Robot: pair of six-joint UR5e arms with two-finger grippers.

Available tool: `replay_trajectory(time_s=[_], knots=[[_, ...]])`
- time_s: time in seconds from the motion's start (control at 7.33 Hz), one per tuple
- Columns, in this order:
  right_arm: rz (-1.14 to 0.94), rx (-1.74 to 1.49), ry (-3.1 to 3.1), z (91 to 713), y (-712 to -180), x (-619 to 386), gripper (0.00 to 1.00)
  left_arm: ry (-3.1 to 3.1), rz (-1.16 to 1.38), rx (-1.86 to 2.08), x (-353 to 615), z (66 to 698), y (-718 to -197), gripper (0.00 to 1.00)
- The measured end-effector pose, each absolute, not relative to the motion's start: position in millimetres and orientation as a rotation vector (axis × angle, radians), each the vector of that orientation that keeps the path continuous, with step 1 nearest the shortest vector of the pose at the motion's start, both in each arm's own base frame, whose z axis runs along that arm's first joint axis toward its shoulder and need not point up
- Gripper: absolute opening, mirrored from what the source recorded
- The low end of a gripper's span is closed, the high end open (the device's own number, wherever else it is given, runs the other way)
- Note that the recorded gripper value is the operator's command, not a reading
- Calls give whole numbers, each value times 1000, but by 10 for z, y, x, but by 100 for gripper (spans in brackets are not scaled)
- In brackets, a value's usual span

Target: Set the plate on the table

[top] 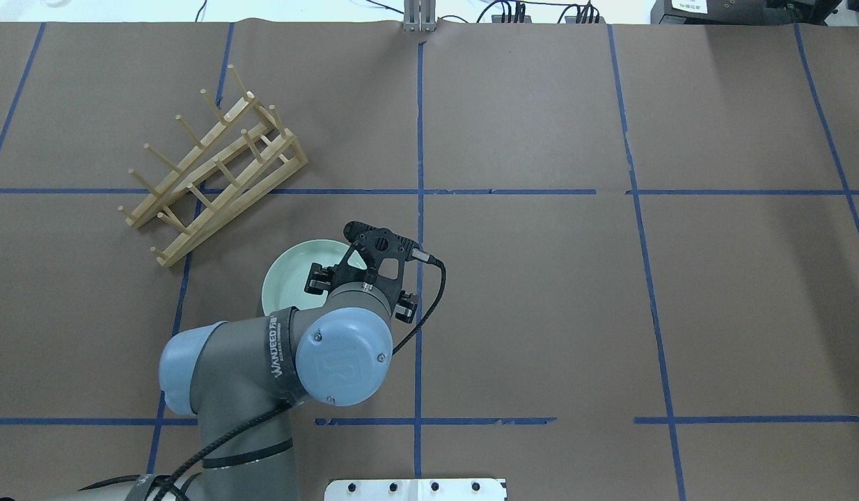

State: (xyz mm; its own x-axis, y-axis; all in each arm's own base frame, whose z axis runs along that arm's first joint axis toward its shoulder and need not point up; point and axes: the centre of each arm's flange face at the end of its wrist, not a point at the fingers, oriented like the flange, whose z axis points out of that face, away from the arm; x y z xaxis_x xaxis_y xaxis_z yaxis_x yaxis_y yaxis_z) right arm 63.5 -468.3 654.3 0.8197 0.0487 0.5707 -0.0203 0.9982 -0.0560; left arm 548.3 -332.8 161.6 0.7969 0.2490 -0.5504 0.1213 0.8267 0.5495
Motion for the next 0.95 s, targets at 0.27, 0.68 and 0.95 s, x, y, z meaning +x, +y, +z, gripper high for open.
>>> replay_trajectory(time_s=[0.27, 0.68, 0.95], knots=[[36, -48, -609, 6543, -4683, 635, 100, 795, 23, 502, 4825, 1408, -3893, 100], [37, -47, -609, 6543, -4683, 637, 100, 964, -57, 291, 3201, 1638, -5037, 100], [36, -48, -609, 6543, -4683, 633, 100, 931, 0, 293, 2042, 2355, -5498, 100]])
